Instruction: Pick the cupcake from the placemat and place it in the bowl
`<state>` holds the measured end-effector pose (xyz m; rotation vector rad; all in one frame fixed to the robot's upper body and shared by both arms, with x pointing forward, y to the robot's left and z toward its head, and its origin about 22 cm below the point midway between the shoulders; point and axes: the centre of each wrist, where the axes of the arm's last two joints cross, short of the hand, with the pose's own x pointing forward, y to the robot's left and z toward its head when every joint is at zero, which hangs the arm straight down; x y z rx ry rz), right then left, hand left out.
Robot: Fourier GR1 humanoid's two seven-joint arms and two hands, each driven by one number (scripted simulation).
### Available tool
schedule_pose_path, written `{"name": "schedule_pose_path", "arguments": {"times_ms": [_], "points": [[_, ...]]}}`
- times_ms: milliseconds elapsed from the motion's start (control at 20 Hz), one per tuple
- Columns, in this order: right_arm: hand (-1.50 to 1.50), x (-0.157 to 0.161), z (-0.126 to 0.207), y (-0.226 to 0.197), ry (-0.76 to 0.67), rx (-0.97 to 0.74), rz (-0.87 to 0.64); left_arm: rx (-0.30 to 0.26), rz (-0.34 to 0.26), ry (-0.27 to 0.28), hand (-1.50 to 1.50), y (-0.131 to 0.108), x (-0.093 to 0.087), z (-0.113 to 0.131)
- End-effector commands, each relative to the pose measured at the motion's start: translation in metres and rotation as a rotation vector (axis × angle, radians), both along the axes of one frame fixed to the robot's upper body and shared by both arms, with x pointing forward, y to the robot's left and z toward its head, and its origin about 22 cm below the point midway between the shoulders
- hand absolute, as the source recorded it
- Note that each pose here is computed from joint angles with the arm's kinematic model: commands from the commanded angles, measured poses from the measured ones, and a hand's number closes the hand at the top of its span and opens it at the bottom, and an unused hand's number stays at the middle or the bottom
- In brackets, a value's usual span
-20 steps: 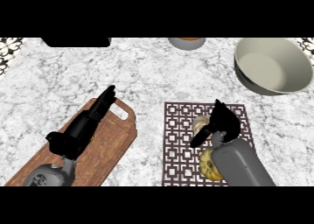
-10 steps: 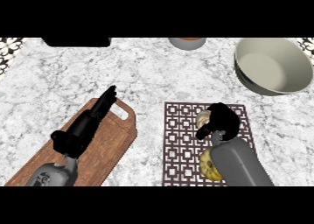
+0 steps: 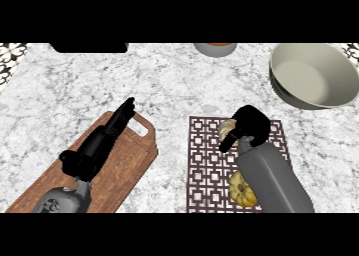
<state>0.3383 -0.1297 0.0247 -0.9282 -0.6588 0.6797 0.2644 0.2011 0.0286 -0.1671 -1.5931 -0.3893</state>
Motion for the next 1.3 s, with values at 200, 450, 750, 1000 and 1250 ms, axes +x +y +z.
{"name": "schedule_pose_path", "arguments": {"times_ms": [200,450,750,1000,1250], "points": [[1.5,0.084,0.07,0.001,-0.046,-0.095,0.19,-0.011,-0.044,-0.018,0.0,-0.011,0.004,0.005],[1.5,0.098,0.085,0.018,-0.181,-0.325,0.076,0.003,-0.045,-0.024,0.0,-0.014,0.008,0.006],[1.5,0.104,0.146,0.01,-0.564,-0.299,0.011,-0.011,-0.01,0.02,0.0,0.004,0.003,-0.004],[1.5,0.108,0.166,0.012,-0.76,-0.184,-0.091,-0.015,-0.016,0.004,0.0,-0.005,0.012,0.013],[1.5,0.118,0.16,-0.044,-0.714,-0.226,-0.179,-0.025,-0.004,-0.007,0.0,0.0,-0.016,0.009]]}}
